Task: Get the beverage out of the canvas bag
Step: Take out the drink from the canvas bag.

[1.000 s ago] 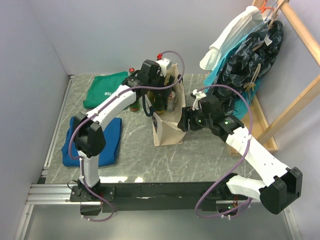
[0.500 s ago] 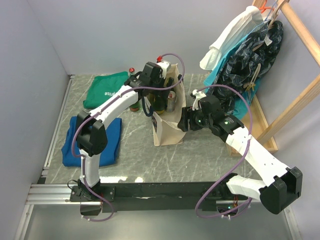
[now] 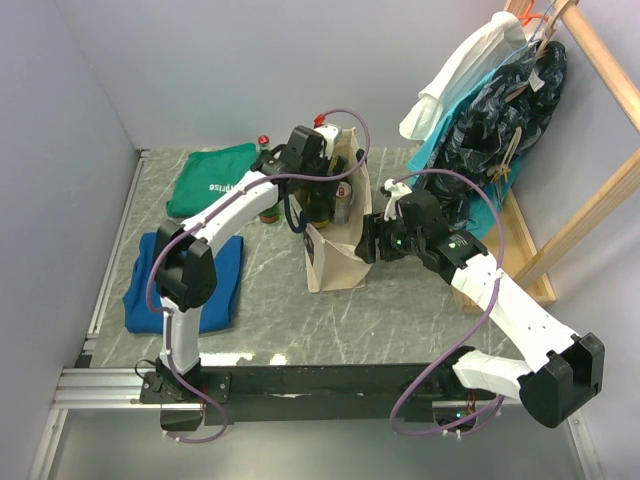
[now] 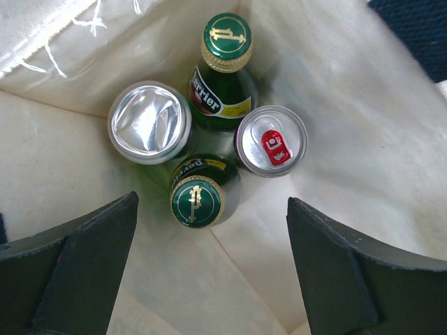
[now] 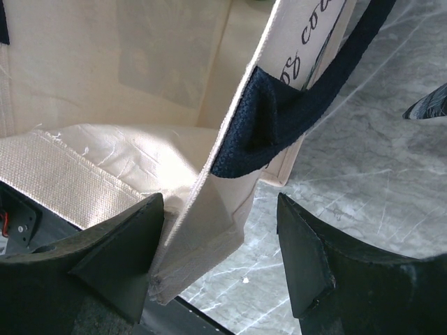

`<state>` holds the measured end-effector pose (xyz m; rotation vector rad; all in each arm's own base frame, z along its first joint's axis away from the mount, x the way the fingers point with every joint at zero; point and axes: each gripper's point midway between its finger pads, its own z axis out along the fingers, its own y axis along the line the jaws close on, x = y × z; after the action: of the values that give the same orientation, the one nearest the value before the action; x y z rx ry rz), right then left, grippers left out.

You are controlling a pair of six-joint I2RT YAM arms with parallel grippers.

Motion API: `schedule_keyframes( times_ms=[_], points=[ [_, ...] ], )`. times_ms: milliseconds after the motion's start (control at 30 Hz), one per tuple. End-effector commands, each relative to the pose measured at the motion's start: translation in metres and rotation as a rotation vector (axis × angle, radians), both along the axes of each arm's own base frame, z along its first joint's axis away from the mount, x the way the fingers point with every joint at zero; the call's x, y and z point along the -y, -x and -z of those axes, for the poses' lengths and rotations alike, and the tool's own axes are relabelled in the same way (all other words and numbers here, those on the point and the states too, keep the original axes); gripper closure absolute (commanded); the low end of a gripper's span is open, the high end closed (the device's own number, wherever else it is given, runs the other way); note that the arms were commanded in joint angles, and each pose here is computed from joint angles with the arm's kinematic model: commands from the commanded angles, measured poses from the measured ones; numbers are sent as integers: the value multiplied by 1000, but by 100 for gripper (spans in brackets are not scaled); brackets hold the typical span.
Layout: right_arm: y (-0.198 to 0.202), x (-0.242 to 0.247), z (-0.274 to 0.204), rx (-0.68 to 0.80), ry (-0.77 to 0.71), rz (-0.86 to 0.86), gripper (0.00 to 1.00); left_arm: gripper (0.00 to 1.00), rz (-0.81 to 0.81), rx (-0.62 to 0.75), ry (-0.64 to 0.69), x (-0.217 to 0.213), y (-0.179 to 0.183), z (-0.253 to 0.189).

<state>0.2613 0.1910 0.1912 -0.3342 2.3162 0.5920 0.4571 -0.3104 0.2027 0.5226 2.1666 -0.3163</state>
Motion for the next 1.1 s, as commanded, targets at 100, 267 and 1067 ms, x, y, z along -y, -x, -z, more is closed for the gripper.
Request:
schedule_keyframes(
  times_ms=[100, 267, 1067],
  points=[
    [12, 7, 14, -49, 76, -28, 28, 10, -38, 22, 12, 0, -9, -7],
    [12, 7, 15, -53, 75, -28, 28, 15, -54, 22, 5, 0, -12, -6],
    [10, 9, 19, -55, 87, -22, 28, 38, -74, 30, -12, -3, -17, -7]
  ],
)
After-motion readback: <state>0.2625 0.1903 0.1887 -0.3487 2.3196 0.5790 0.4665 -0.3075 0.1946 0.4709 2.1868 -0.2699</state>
